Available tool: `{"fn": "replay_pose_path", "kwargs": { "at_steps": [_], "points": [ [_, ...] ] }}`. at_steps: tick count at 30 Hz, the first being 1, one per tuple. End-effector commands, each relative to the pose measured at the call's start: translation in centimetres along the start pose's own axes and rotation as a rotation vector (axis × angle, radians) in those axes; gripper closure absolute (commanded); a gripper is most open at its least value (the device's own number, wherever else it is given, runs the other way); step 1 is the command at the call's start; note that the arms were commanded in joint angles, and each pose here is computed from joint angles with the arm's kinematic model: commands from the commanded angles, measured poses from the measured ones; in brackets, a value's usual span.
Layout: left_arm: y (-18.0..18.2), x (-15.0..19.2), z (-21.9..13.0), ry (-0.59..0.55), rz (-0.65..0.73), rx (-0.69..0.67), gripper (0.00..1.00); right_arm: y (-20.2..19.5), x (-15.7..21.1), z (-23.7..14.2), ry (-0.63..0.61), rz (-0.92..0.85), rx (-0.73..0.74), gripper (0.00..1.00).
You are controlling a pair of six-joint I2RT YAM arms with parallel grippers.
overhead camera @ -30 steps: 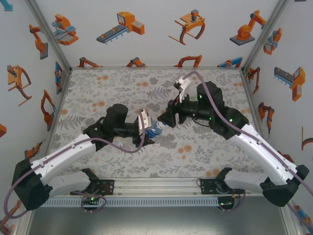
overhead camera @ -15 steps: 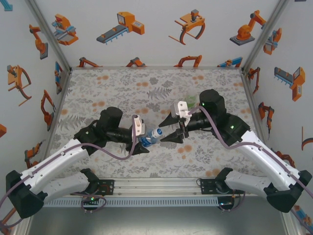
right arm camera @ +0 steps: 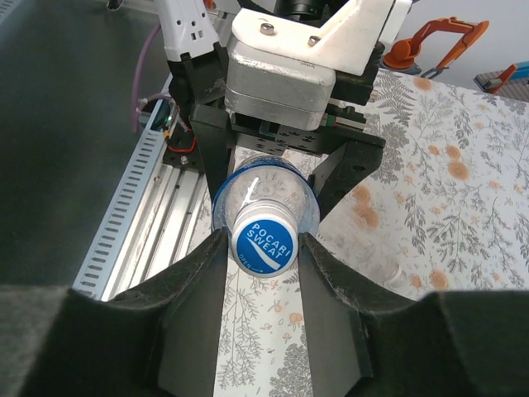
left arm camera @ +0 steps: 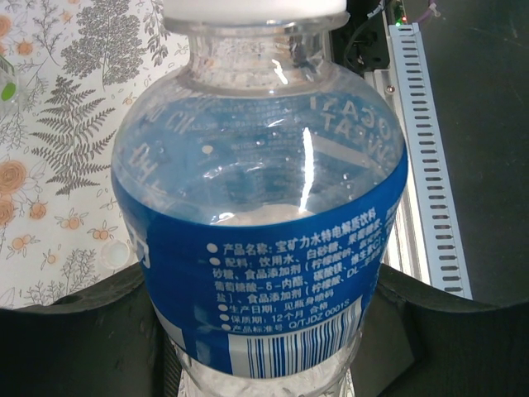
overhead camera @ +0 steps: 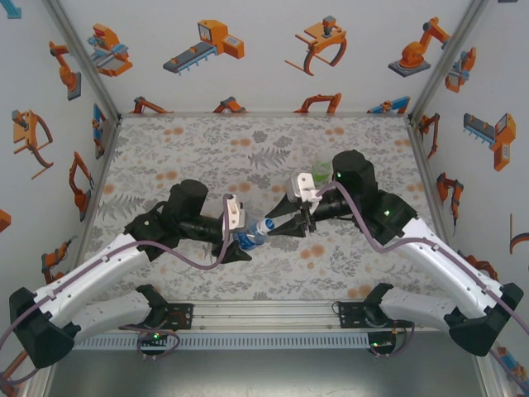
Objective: Screw on the bottle caps
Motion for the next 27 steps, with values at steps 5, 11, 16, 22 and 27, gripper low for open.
{"fn": "replay_pose_path", "kwargs": {
  "at_steps": [5, 11, 16, 22, 27],
  "points": [
    [-0.2, -1.3, 0.0, -0.024, 0.038, 0.019, 1.00, 0.1, 1.2, 0.4, 0.055, 0.048, 0.029, 0.78],
    [0.9, -1.5, 0.5, -0.036, 0.036, -0.031, 1.00, -2.3, 3.0, 0.4, 0.128, 0.438, 0.261, 0.90],
    [2.2, -1.8, 1.1, -0.050, 0.042, -0.094, 1.00, -3.5, 5.6, -0.2, 0.171, 0.902, 0.486, 0.96],
    [4.0, -2.4, 1.5, -0.054, 0.037, -0.191, 1.00, -3.3, 8.2, -1.3, 0.214, 1.355, 0.709, 1.00],
    [4.6, -3.0, 1.9, -0.070, 0.047, -0.209, 1.00, -3.1, 9.2, -2.3, 0.318, 1.451, 0.830, 0.99]
  ]
}}
Point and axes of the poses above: each hand's point on the last joint's axis, 136 mm out from that joint toward the fingers, its own z axis out along the fingers, its own y axis along the line the jaws close on, x = y × z, the point moved 6 cm from there along -z, back along the fingers, and after that the axes turned 15 degrees about -z, right-handed, at the moved point
